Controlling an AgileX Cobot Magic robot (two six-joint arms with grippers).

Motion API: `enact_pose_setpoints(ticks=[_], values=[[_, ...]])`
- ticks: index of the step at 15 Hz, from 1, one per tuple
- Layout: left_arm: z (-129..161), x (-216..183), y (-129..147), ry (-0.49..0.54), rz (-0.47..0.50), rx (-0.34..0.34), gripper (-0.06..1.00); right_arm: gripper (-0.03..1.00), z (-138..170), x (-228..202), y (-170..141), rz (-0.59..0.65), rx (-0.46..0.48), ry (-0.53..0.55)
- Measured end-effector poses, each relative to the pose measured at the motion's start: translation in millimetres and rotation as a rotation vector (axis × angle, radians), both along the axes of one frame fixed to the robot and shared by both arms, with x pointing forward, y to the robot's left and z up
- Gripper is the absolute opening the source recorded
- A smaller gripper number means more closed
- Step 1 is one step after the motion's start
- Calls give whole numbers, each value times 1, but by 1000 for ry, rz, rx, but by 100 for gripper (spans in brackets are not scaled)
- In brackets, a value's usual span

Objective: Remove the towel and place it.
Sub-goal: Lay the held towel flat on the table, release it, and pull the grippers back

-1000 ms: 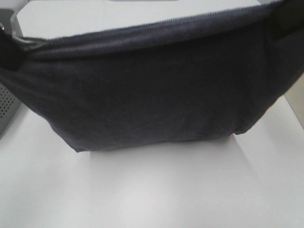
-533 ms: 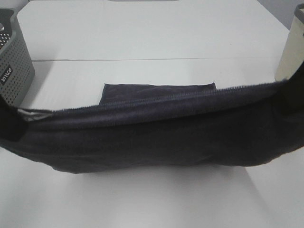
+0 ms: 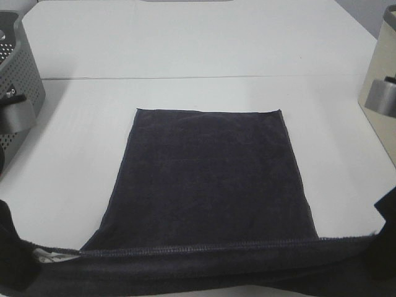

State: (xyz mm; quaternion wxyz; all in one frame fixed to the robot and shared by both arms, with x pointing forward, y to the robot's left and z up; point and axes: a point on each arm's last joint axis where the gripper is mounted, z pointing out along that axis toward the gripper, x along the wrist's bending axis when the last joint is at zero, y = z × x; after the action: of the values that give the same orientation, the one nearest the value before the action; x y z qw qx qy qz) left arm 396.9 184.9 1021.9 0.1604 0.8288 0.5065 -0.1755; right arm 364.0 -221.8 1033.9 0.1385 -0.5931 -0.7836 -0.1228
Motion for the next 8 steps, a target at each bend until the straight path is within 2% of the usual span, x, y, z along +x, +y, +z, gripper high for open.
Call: enact_pose_setpoints(ticks=[4,8], values=[[-21,8,-10,102,-11,44,0,1,-26,-11,-3,-12,-23,94],[-45,18,-15,198,-7,90,0,1,-46,-1,0,-22,-52,173]])
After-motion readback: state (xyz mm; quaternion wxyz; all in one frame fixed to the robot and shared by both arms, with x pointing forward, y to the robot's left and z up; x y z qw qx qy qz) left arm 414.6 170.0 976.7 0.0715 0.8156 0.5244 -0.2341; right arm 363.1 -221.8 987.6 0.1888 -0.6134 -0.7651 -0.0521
